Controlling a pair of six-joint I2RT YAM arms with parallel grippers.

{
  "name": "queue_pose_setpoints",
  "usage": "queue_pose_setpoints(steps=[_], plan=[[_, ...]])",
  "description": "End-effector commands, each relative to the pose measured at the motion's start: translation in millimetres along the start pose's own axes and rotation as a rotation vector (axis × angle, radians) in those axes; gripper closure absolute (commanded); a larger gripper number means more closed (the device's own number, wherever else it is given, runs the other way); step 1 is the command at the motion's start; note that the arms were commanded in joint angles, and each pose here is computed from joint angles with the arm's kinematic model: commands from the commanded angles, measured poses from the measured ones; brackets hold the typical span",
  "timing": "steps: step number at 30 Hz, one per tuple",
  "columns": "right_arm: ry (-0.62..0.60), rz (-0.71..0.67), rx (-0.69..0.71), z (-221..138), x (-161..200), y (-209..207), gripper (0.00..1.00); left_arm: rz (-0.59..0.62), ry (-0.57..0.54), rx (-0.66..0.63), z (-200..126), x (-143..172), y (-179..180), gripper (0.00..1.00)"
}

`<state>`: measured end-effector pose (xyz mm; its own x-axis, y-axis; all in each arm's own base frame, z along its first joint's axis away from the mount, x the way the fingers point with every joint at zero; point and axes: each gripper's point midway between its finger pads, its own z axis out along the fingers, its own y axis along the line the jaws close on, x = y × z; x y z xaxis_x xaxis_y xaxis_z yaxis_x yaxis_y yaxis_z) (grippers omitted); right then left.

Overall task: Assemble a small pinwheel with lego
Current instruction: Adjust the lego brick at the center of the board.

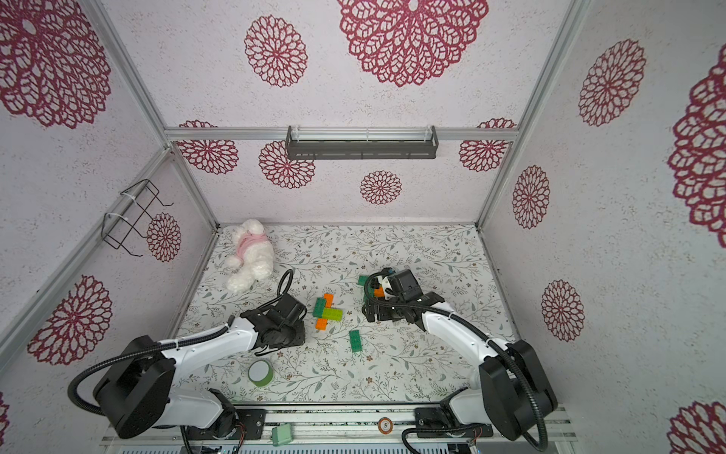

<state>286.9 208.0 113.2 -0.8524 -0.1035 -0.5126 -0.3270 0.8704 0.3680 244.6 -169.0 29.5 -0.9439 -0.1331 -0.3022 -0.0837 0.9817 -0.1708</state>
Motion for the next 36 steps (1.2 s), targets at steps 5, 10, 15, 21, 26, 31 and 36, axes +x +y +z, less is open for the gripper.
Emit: queue_pose_setpoints(steps=[5,10,15,21,26,31,36], plan=[[-0.055,-0.013,-0.014,-12.1,-14.7,8.2,0.01,0.102,0.035,0.05,13.5,-9.9,-23.4,0.74],[-0.054,-0.019,-0.005,-12.8,-12.6,6.1,0.01,0.169,0.051,0.094,15.3,-6.4,-41.0,0.74],[-0.052,-0.019,0.001,-12.0,-12.2,4.4,0.01,0.222,0.079,0.1,16.9,0.7,-57.1,0.74],[-0.065,-0.023,0.0,-12.4,-16.6,5.3,0.01,0.258,0.092,0.138,19.3,11.3,-84.0,0.74],[-0.071,-0.023,-0.017,-9.8,-21.9,9.0,0.01,0.279,0.09,0.152,18.6,11.3,-94.5,0.74],[-0.091,-0.021,-0.046,-9.7,-29.6,15.7,0.01,0.362,0.085,0.133,-0.5,8.9,-88.3,0.74],[-0.082,-0.024,-0.127,-0.5,-32.2,32.3,0.15,0.465,0.114,0.186,-12.1,7.7,-81.0,0.74]])
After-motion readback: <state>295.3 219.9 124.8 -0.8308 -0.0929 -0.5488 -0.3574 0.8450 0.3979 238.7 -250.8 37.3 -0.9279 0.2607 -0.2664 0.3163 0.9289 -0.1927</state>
